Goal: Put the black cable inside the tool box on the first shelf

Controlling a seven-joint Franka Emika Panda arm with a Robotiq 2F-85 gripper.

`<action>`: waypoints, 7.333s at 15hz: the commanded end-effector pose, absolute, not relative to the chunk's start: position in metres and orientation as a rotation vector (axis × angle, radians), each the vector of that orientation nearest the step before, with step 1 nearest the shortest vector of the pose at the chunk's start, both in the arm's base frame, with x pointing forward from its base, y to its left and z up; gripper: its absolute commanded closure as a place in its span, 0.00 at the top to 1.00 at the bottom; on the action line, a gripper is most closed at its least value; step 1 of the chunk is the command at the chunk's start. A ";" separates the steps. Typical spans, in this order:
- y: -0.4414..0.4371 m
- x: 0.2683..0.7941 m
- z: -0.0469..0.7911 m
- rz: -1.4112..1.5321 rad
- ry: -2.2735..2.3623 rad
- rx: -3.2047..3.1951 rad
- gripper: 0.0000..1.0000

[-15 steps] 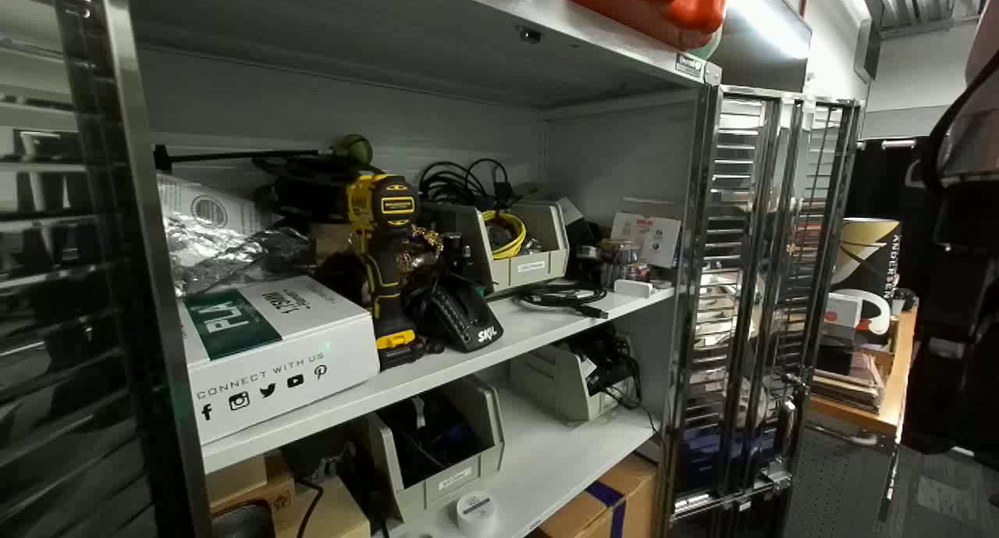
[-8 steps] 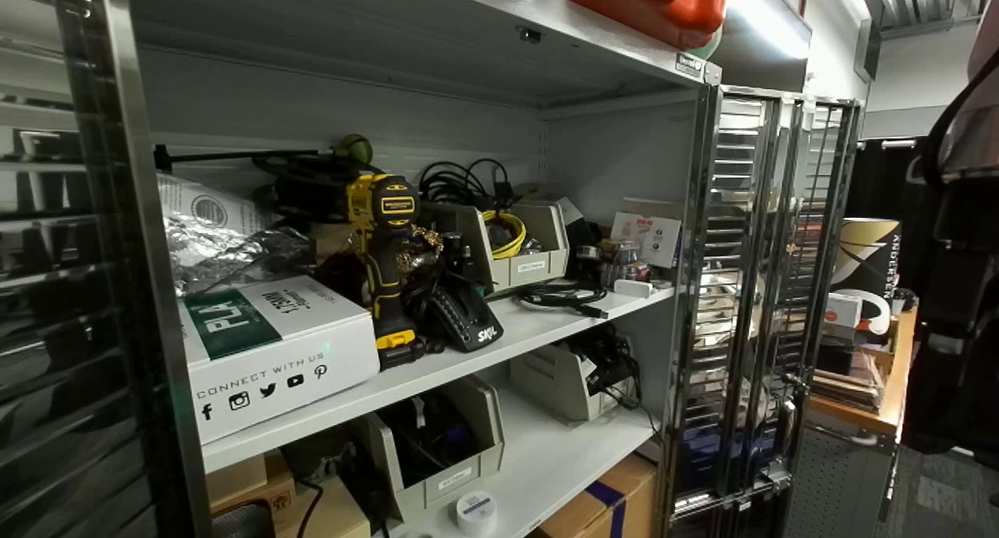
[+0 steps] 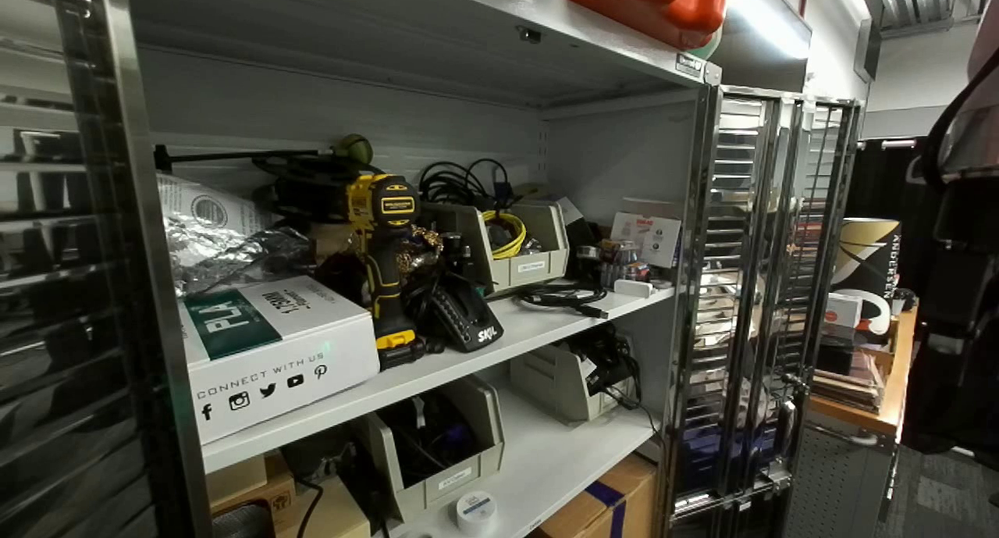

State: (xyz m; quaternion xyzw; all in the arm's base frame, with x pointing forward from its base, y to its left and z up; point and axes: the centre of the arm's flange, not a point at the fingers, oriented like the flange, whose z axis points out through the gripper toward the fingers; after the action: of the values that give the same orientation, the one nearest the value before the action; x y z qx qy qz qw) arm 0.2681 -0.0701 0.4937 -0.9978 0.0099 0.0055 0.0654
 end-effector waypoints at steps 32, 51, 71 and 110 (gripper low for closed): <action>-0.072 0.680 0.494 -0.542 0.455 -3.030 1.00; -0.049 0.687 0.458 -0.299 0.501 -3.032 0.30; -0.031 0.576 0.537 -0.624 0.459 -2.979 0.09; 0.022 0.740 0.527 -1.351 0.481 -2.459 0.07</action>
State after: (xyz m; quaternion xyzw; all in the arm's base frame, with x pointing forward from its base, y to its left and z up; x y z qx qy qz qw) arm 0.7088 0.0144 0.5252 -0.8582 0.1667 -0.4692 0.1242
